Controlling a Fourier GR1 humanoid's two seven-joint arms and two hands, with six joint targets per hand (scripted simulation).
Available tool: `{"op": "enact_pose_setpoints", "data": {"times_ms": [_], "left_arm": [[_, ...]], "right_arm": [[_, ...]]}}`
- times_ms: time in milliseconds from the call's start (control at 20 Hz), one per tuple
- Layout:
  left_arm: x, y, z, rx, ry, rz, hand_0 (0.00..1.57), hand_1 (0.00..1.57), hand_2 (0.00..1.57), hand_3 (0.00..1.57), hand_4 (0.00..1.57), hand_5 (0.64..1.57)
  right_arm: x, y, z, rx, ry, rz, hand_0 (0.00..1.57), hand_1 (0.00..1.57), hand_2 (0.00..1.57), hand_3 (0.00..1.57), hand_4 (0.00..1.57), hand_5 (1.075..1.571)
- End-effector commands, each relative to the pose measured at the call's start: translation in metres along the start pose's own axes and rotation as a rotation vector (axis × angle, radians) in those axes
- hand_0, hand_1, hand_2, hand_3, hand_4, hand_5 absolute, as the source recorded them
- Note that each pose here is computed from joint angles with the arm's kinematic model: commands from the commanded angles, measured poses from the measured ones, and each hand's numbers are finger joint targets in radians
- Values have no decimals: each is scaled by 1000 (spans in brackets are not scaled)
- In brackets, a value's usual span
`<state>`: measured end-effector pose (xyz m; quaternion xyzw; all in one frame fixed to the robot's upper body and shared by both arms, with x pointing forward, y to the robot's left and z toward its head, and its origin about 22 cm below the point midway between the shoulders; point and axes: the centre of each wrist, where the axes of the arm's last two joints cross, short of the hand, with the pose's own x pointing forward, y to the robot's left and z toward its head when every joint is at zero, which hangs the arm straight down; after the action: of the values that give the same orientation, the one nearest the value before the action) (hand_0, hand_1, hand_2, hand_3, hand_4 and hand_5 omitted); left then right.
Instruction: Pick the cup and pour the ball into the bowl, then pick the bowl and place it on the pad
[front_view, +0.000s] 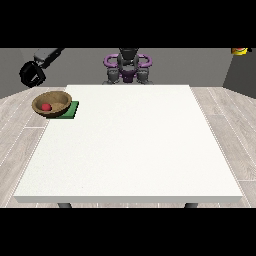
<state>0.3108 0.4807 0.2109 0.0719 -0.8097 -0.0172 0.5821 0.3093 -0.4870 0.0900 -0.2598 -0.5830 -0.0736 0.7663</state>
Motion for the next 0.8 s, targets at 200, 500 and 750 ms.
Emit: {"op": "enact_pose_setpoints", "data": {"times_ms": [200, 500, 750], "left_arm": [[6, 19, 3, 47, -48, -9, 0, 0, 0, 0, 1215, 1552], [1, 18, 7, 3, -24, -15, 0, 0, 0, 0, 1207, 1555], [16, 16, 1, 22, -52, -19, 0, 0, 0, 0, 1199, 1558]], "right_arm": [[-9, 19, -7, -1, -39, -96, 1571, 1571, 1571, 430, 1069, 1564], [-36, 62, -7, 30, 18, -145, 1571, 1571, 1571, 532, 1032, 1571], [-17, 26, -16, -3, 25, -235, 1571, 1571, 1571, 600, 992, 1571]]}}
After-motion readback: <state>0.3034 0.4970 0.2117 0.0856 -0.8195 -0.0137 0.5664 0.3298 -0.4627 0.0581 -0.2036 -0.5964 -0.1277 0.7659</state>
